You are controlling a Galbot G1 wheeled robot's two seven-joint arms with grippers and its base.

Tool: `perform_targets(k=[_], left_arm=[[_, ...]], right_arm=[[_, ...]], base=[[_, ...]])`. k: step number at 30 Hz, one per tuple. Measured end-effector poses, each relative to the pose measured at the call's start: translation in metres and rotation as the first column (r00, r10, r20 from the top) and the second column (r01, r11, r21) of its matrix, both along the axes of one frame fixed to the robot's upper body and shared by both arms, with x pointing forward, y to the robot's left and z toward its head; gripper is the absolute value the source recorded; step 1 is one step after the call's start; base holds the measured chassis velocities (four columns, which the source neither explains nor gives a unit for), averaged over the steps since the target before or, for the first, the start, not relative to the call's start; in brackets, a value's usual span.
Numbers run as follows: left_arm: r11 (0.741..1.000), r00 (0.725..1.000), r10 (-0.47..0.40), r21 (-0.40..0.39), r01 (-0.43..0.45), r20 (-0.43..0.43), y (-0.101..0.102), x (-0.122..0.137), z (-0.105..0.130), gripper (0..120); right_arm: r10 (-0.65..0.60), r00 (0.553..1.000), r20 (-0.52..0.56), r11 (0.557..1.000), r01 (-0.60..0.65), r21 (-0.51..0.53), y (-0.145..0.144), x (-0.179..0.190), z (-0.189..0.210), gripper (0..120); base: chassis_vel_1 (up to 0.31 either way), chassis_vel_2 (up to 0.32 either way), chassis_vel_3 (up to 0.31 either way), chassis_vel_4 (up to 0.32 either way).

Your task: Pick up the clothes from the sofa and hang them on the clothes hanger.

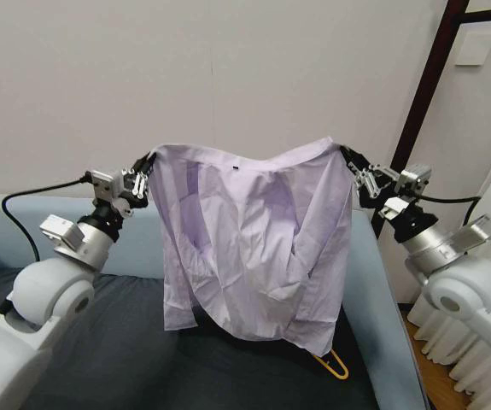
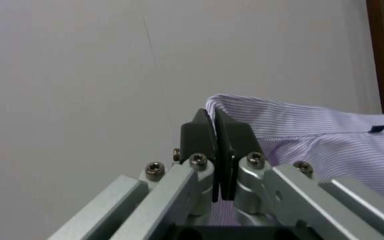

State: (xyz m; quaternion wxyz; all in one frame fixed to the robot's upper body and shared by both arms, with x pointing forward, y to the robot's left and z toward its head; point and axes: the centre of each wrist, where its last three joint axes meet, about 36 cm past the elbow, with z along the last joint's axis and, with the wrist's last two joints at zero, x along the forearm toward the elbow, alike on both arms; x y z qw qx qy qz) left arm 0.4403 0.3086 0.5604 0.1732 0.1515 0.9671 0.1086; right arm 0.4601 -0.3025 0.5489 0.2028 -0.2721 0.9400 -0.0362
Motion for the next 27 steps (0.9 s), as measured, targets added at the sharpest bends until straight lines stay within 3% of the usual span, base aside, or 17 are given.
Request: perform_targets(k=[3,4,7,11,14,18,19,24,27], left_arm=[[0.998,0.997,0.028,0.052,-0.025,-0.069,-0.007,-0.009,-0.045,0],[0.998,0.997,0.028,0.052,-0.025,-0.069,-0.007,-0.009,-0.045,0],[0.997,0.989,0.055,0.062,-0.047,-0.136,-0.014,-0.022,-0.075,0],[0.996,0.98,0.084,0.055,-0.075,-0.181,-0.014,-0.033,-0.089,0],[0.991,0.976,0.129,0.049,-0.122,-0.178,-0.006,-0.038,-0.083,0],[0.98,0.976,0.198,0.024,-0.197,-0.086,0.014,-0.028,-0.043,0],[0.98,0.976,0.198,0.024,-0.197,-0.086,0.014,-0.028,-0.043,0],[0.964,0.963,0.265,-0.015,-0.264,0.059,0.035,-0.03,0.02,0],[0.963,0.956,0.271,-0.028,-0.269,0.112,0.037,-0.037,0.038,0]], right_arm=[[-0.093,0.994,-0.063,0.989,0.085,-0.12,0.011,-0.006,-0.051,0],[-0.093,0.994,-0.063,0.989,0.085,-0.12,0.011,-0.006,-0.051,0],[-0.164,0.981,-0.104,0.976,0.146,-0.164,0.021,-0.01,-0.08,0],[-0.188,0.975,-0.12,0.973,0.168,-0.161,0.025,-0.008,-0.098,0],[-0.128,0.988,-0.087,0.987,0.119,-0.104,0.028,0.0,-0.099,0],[0.001,0.999,0.037,1.0,-0.001,-0.006,0.03,0.012,-0.063,0],[0.001,0.999,0.037,1.0,-0.001,-0.006,0.03,0.012,-0.063,0],[0.064,0.983,0.171,0.998,-0.065,-0.001,0.027,0.018,-0.008,0],[0.069,0.976,0.206,0.998,-0.069,-0.008,0.024,0.021,0.009,0]], base=[[0.0,0.0,0.0,0.0],[0.0,0.0,0.0,0.0],[0.0,0.0,0.0,0.0],[0.0,0.0,0.0,0.0],[0.0,0.0,0.0,0.0],[0.0,0.0,0.0,0.0],[0.0,0.0,0.0,0.0],[0.0,0.0,0.0,0.0],[0.0,0.0,0.0,0.0]])
